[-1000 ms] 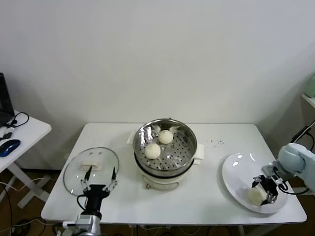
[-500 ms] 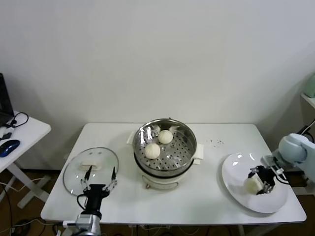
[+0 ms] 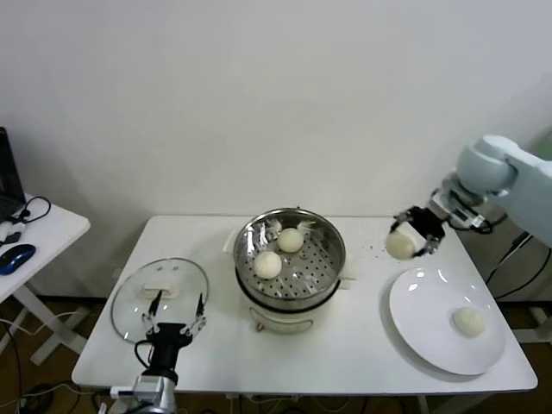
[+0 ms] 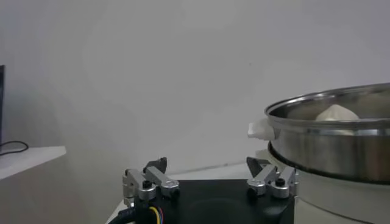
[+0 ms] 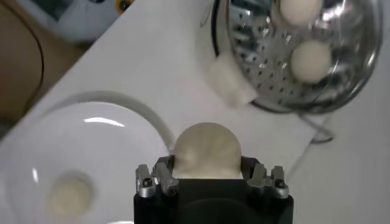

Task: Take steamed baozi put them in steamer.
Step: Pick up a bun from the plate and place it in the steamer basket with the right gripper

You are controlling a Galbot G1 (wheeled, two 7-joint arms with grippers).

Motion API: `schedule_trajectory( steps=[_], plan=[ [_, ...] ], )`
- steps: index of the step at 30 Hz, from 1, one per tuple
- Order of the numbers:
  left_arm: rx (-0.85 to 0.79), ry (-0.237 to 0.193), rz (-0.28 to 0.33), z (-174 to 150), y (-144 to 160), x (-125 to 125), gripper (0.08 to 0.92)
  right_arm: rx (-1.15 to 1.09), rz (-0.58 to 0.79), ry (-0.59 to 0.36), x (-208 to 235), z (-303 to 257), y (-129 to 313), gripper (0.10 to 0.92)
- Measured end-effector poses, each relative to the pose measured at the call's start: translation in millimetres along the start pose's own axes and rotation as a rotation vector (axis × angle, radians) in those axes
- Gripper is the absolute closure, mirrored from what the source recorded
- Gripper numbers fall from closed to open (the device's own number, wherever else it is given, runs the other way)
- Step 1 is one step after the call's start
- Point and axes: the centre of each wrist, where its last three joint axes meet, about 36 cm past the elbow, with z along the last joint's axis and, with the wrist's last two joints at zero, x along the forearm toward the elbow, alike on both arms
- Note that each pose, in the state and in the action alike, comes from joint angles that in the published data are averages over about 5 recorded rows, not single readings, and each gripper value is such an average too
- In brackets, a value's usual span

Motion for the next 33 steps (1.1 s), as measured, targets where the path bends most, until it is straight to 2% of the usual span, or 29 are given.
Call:
schedule_trajectory(
  steps=[5, 11, 22, 33],
  plan=[
    [0.002, 0.001, -0.005, -0.3, -1.3, -1.2, 0.177, 0.222, -0.002, 0.063, 8.9, -48.5, -43.9, 0.327],
    [-0.003, 0.005, -0.007, 0.3, 1.1, 0.4, 0.177, 0.416, -0.02, 0.099, -3.6, -98.4, -82.8, 0.325],
    [-0.014, 0.015, -0.013, 2.4, 5.7, 5.0, 0.177, 0.638, -0.1, 0.055, -66.4, -164.8, -122.4, 0.318],
    [-0.014, 0.024, -0.016, 6.4, 4.9, 4.6, 0.177, 0.757, -0.167, 0.015, -112.9, -199.6, -140.2, 0.318]
  ],
)
